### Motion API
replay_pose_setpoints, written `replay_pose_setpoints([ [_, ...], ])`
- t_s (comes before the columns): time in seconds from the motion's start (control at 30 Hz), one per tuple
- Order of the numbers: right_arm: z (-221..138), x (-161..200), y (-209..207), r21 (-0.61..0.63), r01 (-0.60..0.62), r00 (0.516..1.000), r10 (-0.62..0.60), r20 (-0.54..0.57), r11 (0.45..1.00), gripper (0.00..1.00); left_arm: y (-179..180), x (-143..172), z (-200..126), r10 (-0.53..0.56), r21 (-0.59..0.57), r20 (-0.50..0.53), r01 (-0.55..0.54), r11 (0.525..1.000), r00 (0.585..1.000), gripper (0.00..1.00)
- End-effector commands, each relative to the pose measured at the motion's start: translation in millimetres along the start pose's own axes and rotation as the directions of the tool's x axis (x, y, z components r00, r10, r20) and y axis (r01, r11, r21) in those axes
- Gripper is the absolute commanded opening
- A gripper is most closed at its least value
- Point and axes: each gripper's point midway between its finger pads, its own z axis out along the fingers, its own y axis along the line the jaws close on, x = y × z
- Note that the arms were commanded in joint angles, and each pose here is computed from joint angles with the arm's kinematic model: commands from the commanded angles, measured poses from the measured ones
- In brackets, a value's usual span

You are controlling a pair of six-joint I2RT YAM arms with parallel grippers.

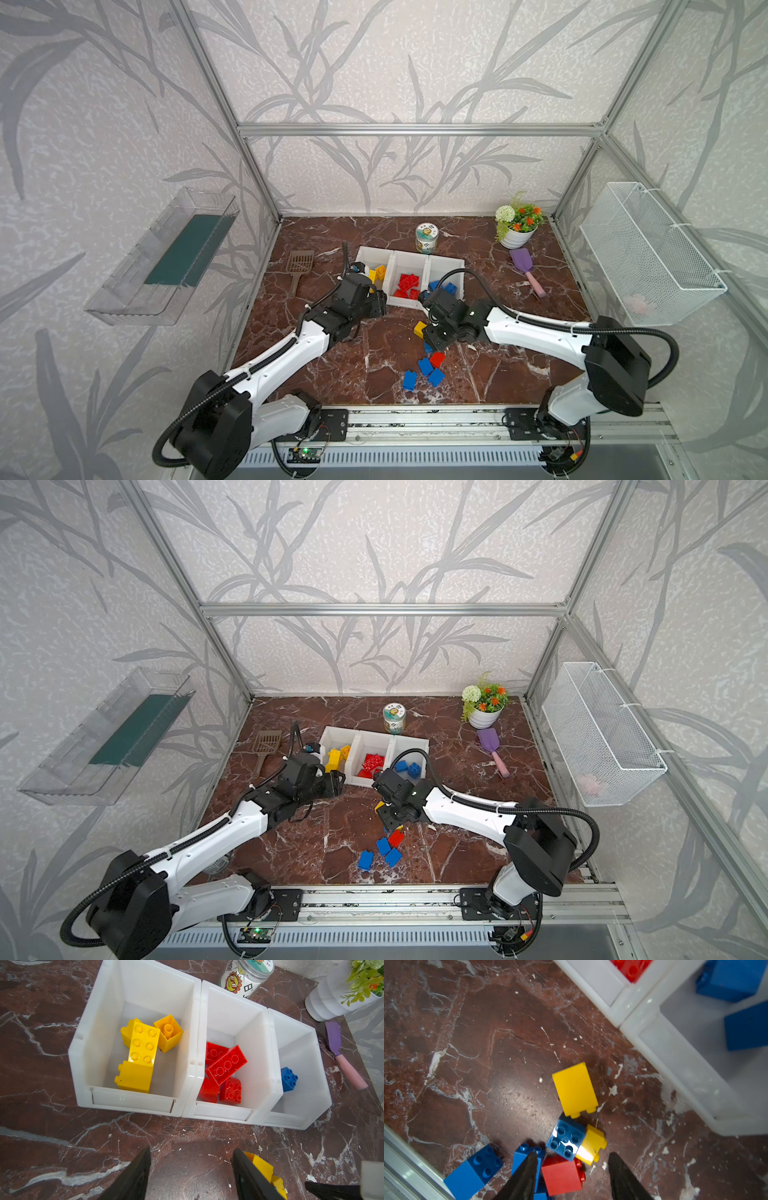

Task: Sort the legos into containers by color
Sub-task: Pick up the lego from the center of the table.

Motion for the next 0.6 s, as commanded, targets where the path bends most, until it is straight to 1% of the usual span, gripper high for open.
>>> replay_pose_setpoints([
  [0.0,5.6,-15.9,11.1,-0.028,0.122,0.992,-0.122,-0.005,0.992,0.56,11.8,4.6,-3.9,-0.036,-0.039,0.005,0.036,0.999,0.999,0.65],
  [0.1,12.3,-22.0,12.0,-0.019,0.159,0.987,-0.16,-0.023,0.987,0.56,15.4,6.4,-7.6,-0.044,-0.045,0.014,0.045,0.998,0.999,0.65],
  [0.13,21.6,-20.1,9.5,-0.006,0.166,0.985,-0.166,-0.05,0.986,0.56,17.0,7.5,-9.1,-0.047,-0.048,0.016,0.048,0.998,0.999,0.65],
  [0.33,37.9,-22.7,6.5,0.008,0.187,0.979,-0.185,-0.09,0.982,0.55,24.3,13.6,-16.8,-0.073,-0.054,0.03,0.074,0.996,0.997,0.65],
  [0.47,46.5,-20.4,5.2,0.005,0.185,0.977,-0.184,-0.109,0.983,0.51,30.1,15.4,-21.9,-0.079,-0.068,0.045,0.082,0.994,0.996,0.65],
  [0.57,50.6,-19.6,2.0,0.023,0.185,0.977,-0.182,-0.115,0.982,0.43,32.7,15.8,-24.7,-0.081,-0.074,0.053,0.085,0.994,0.995,0.65],
])
